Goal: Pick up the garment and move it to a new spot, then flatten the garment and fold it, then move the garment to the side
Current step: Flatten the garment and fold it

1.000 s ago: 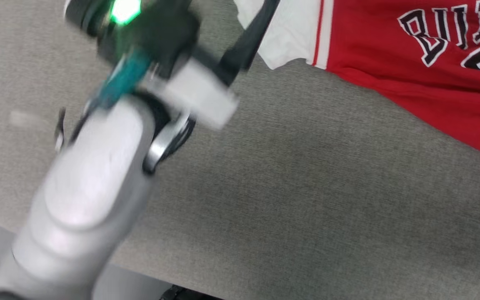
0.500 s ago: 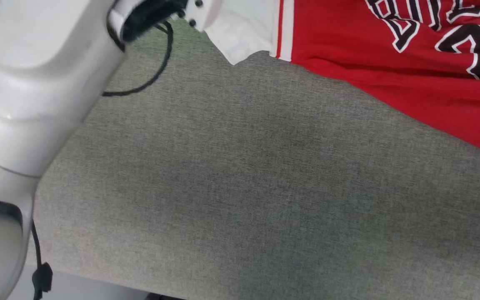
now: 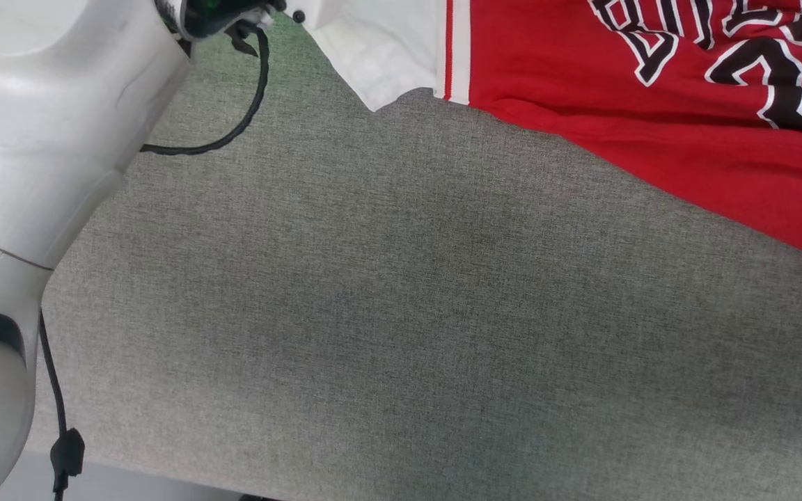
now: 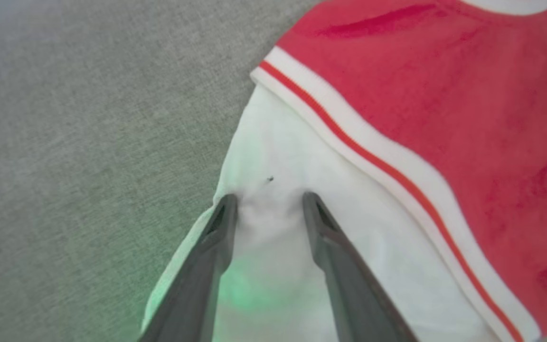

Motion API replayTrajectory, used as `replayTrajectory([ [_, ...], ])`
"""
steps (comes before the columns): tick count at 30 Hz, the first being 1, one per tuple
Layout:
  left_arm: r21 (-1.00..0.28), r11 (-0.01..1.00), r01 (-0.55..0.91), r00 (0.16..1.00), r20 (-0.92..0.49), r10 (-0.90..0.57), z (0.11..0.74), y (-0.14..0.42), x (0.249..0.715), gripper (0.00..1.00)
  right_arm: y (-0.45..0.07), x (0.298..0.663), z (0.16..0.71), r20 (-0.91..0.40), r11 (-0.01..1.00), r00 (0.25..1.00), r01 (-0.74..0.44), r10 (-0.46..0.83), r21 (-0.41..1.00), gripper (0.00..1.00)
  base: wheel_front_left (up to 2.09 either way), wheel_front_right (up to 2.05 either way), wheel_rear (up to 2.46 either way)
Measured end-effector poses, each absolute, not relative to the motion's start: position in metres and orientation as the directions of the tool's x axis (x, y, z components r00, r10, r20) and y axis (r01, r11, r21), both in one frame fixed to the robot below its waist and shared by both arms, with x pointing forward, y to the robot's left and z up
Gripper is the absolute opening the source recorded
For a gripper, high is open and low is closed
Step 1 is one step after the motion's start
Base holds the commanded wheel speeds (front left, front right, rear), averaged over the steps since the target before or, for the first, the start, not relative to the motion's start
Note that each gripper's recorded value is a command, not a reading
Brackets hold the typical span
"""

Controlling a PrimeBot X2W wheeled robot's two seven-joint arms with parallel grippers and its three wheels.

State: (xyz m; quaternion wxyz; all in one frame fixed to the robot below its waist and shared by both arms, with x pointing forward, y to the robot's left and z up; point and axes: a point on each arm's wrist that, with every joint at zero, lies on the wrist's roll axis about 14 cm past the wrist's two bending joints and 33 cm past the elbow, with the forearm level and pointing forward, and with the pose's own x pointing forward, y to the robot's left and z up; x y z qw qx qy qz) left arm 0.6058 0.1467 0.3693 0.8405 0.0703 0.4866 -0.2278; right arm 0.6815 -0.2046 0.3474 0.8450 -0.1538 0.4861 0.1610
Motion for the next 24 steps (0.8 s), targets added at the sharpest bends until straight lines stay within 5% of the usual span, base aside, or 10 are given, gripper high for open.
replayTrajectory([
  [11, -0.104, 0.892, 0.44, 0.507, -0.791, -0.343, 0.373, 0.145, 0.615, 0.0, -0.203, 0.685, 0.359, -0.818, 0.918, 0.544, -0.393, 0.188, -0.05, 0.0, 0.0, 0.0, 0.0],
  [20, -0.083, 0.918, 0.388, 0.694, -0.629, -0.35, 0.414, 0.149, 0.645, 0.0, -0.197, 0.691, 0.408, -0.67, 0.916, 0.69, -0.399, 0.272, -0.039, 0.0, 0.0, 0.0, 0.0],
  [24, -0.1, 0.93, 0.352, 0.776, -0.524, -0.35, 0.442, 0.149, 0.66, 0.0, -0.202, 0.706, 0.46, -0.504, 0.93, 0.812, -0.365, 0.293, -0.049, 0.0, 0.0, 0.0, 0.0],
])
